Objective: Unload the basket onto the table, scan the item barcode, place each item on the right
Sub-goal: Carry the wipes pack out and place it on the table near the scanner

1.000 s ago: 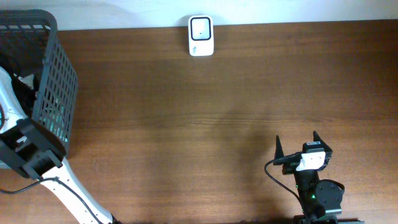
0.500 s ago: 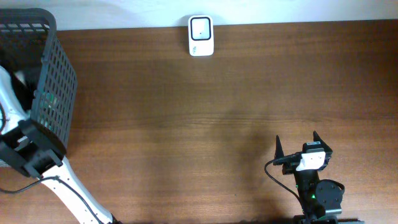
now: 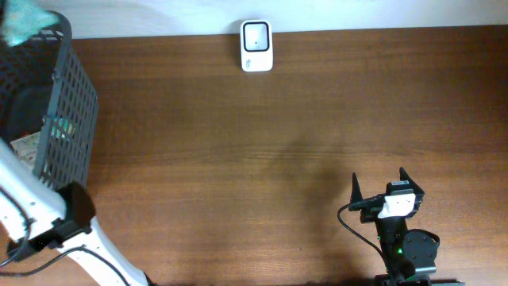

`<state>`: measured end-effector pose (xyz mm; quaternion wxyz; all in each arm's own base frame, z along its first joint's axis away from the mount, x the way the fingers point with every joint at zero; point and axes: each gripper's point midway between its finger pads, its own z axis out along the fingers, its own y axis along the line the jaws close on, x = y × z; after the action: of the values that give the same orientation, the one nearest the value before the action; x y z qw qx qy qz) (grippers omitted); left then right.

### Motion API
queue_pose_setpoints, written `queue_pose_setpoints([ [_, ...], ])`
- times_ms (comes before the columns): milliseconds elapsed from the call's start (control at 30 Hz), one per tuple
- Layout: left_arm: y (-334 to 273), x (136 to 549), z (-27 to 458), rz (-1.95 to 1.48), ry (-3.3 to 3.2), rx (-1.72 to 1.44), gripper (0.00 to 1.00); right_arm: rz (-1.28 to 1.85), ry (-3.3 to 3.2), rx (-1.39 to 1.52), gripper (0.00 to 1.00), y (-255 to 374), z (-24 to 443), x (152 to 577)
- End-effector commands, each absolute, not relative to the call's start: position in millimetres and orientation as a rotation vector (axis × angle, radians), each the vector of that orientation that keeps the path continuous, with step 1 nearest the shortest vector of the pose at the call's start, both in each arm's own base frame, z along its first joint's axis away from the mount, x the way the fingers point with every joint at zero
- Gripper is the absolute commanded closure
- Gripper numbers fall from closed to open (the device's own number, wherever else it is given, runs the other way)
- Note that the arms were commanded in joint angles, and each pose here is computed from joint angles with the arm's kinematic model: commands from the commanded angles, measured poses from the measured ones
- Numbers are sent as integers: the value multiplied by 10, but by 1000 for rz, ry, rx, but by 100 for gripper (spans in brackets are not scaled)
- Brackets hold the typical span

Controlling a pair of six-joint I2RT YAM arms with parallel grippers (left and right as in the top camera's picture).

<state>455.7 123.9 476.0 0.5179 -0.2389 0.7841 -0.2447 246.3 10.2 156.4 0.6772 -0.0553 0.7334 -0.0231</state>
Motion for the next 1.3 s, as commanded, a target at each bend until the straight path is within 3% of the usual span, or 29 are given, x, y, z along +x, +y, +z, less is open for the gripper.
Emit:
queue_pose_setpoints([
  [0, 55, 4632, 4742, -747, 1989, -219, 100, -55, 1652, -130, 1, 109, 1539, 2462],
  [133, -678, 4802, 3906, -448, 2281, -259, 100, -55, 1652, -130, 1, 109, 1539, 2462],
  [233, -1563, 4835, 3118, -440, 2519, -110, 100, -55, 1652, -130, 1, 109, 1539, 2462],
  [367, -2531, 4786, 1820, -435, 2786, -30, 91, -55, 1652, -130, 1, 108, 1539, 2462],
  [433, -2723, 4764, 1503, -427, 2828, -6, 84, -55, 1652, -130, 1, 109, 1539, 2462],
  [533, -2903, 4678, 1124, -400, 2892, 35, 84, -55, 1652, -130, 1, 108, 1539, 2462],
  [600, -2981, 4609, 977, -384, 2926, 59, 74, -55, 1652, -130, 1, 109, 1539, 2462],
  [667, -3057, 4554, 938, -381, 2935, 84, 63, -55, 1652, -130, 1, 108, 1539, 2462],
  [733, -3123, 4524, 951, -388, 2930, 104, 26, -55, 1652, -130, 1, 109, 1539, 2462],
  [867, -3020, 4712, 1465, -452, 2815, 78, 31, -55, 1652, -131, 1, 109, 1539, 2462],
  [900, -2799, 4919, 2076, -504, 2663, 58, 31, -55, 1652, -130, 1, 108, 1539, 2462],
  [1033, -2131, 5249, 2861, -414, 2427, -48, 29, -55, 1652, -130, 1, 108, 1539, 2462],
  [1267, -1235, 5350, 3003, -328, 2410, -246, 27, -55, 1652, -130, 1, 109, 1539, 2462],
])
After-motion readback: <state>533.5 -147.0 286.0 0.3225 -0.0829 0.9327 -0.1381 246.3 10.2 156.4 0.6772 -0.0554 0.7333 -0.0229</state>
